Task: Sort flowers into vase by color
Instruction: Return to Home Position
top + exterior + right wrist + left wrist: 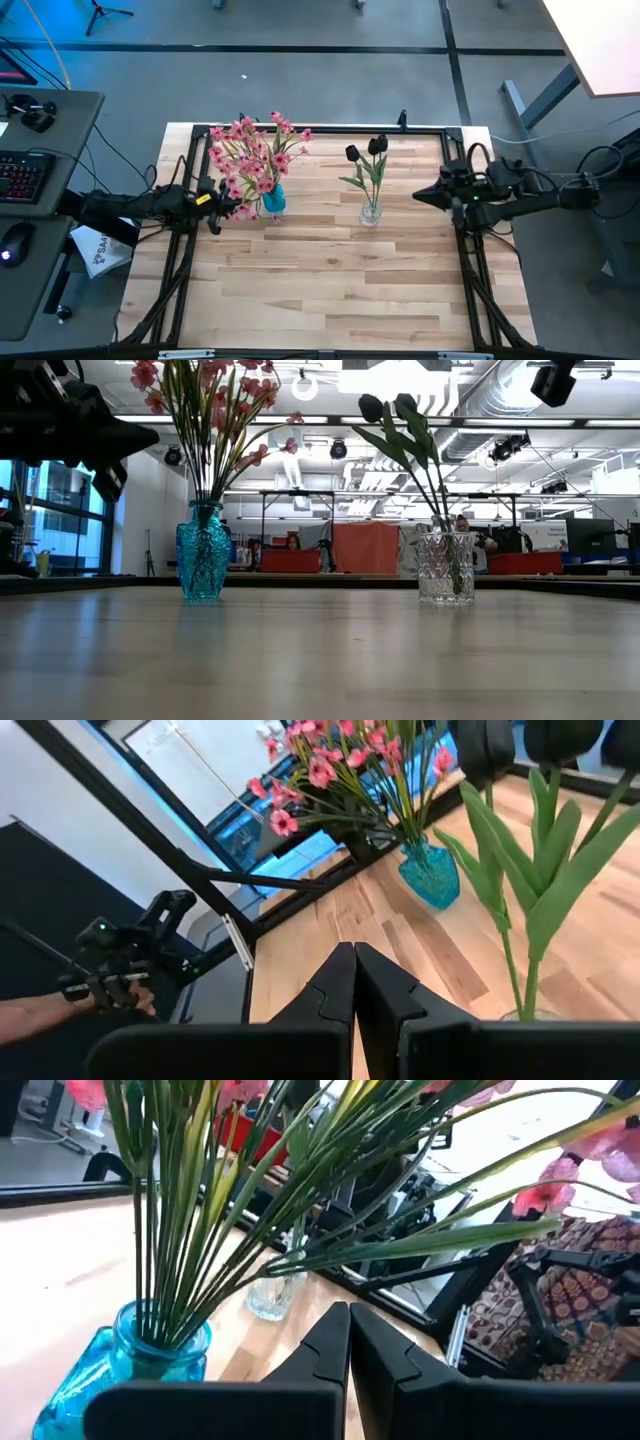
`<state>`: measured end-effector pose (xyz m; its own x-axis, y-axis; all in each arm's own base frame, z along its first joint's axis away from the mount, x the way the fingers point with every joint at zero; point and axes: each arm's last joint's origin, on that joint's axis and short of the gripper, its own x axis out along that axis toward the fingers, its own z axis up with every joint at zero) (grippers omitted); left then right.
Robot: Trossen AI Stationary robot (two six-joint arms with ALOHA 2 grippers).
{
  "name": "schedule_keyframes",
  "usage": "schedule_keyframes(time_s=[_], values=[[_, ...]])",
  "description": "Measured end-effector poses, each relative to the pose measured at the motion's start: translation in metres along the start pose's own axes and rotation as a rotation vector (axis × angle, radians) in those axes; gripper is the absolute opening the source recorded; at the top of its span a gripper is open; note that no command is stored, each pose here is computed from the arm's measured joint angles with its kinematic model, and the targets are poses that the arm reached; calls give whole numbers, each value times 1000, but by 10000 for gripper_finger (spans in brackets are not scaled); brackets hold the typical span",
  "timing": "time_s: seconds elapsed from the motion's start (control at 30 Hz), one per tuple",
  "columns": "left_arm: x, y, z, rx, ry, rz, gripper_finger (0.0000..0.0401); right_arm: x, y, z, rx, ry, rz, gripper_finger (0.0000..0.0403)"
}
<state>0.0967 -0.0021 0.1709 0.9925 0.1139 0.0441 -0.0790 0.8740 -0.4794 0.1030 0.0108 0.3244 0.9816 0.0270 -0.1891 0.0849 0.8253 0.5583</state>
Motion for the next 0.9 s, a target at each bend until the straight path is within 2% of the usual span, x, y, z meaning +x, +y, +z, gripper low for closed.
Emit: schedule_keyframes(time_s=[0.2, 0.33, 0.43, 0.6, 0.9], values=[[0, 0, 0, 6, -3, -1, 1, -9, -2, -1, -112, -14, 11, 0], [0, 0, 0, -2, -3, -1, 1, -4, -5, -5, -174, -22, 11, 0], [0, 0, 0, -2, -2, -1, 1, 5, -15, -21, -163, -5, 34, 0], [0, 0, 0, -2, -2, 0, 1, 19, -35, -54, -102, -30, 143, 0], [0, 0, 0, -3, -2, -1, 1, 9, -55, -81, -129, -113, 205, 0]])
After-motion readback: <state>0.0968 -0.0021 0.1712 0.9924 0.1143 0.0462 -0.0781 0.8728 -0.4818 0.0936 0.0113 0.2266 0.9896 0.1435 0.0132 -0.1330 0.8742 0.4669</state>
